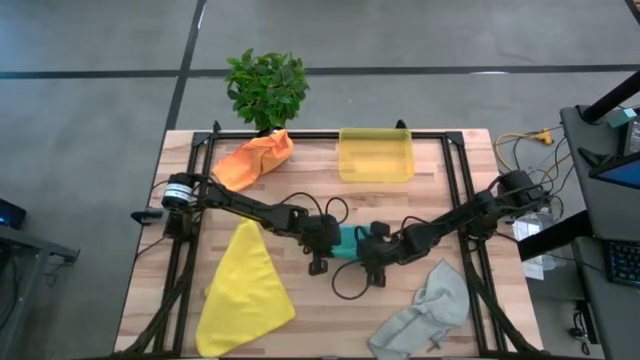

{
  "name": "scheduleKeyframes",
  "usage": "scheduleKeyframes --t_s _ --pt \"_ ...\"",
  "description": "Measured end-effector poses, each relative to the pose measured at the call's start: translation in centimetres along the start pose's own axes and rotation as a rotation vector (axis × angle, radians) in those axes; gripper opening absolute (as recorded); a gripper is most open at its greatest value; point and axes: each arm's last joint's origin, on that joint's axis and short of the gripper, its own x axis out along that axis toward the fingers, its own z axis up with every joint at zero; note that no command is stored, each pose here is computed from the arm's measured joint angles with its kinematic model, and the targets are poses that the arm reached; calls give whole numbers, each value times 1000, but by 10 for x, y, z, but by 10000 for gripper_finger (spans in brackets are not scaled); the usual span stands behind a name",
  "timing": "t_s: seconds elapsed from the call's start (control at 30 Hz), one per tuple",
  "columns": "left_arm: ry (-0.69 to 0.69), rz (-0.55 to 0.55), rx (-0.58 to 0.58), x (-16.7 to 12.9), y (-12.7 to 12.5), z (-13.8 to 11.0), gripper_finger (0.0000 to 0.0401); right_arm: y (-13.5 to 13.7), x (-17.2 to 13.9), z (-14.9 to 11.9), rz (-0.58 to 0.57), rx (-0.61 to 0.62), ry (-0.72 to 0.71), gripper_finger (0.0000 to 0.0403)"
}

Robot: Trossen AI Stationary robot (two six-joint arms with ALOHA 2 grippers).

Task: Fold microfiber towels
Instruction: Put the folded blue microfiber towel into the yellow bin

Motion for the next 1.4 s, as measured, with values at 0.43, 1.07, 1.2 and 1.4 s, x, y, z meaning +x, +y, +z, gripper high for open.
scheduleKeyframes --t_s 0.43,1.07,1.2,1.4 --pt "7 1 12 0 1 -1 0 -3 -22 5 0 -12 -56 30" --pt "-233 63 223 -113 -24 30 0 -34 -125 32 230 56 -211 12" --pt "-299 172 293 -134 -24 35 0 -46 -149 44 123 25 -214 12" --pt "-329 296 330 -151 -11 45 0 -74 -166 61 14 -7 -209 12"
